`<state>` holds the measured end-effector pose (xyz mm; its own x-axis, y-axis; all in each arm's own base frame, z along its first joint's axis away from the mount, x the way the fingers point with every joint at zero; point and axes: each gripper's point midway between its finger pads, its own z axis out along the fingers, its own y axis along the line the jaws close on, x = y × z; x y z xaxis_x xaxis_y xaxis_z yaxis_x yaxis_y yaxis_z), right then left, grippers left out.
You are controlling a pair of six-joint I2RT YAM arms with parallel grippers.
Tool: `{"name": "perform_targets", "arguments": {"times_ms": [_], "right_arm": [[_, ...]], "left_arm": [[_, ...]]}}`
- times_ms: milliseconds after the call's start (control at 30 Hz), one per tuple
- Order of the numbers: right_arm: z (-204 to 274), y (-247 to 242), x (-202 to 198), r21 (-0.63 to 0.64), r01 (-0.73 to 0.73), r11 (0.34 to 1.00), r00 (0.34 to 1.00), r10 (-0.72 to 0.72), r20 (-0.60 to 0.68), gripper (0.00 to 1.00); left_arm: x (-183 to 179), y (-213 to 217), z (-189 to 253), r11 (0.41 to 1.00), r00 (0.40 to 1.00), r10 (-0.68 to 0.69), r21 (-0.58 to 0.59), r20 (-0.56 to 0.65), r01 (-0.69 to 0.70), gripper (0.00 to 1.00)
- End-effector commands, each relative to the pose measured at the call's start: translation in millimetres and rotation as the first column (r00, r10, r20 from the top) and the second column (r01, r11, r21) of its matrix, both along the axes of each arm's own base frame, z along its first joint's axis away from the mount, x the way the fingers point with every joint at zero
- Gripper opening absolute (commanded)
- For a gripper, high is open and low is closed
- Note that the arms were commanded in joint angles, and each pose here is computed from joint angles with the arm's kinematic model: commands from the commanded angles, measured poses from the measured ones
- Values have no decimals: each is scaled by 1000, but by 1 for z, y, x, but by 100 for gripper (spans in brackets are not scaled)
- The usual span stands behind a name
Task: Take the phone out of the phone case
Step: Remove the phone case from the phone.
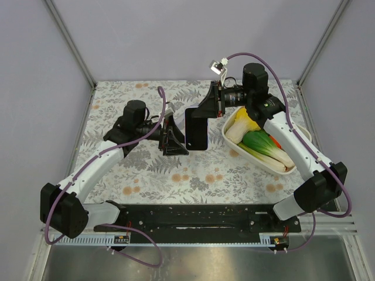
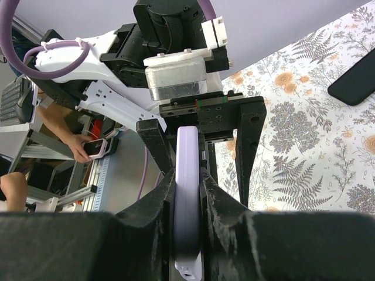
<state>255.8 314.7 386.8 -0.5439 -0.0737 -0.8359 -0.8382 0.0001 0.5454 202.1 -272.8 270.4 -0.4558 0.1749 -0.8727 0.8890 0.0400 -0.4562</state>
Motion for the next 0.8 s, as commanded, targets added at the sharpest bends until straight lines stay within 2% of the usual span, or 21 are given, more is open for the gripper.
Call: {"name": "perform_targets", "arguments": {"times_ms": [0, 167, 767], "right_arm": [[28, -2, -8, 51, -12, 999, 996, 7, 89, 0], [31, -3, -9, 55, -15, 998, 996, 10, 93, 0], [29, -3, -14, 67, -28, 997, 996, 22, 84, 0]], "left_arm": [[-2, -1, 6, 999, 998, -21, -32, 52, 23, 72], [-8, 0, 2, 998, 996, -55, -27, 66, 57, 72], [8, -5, 5, 999, 998, -2, -47, 70, 5, 72]]}}
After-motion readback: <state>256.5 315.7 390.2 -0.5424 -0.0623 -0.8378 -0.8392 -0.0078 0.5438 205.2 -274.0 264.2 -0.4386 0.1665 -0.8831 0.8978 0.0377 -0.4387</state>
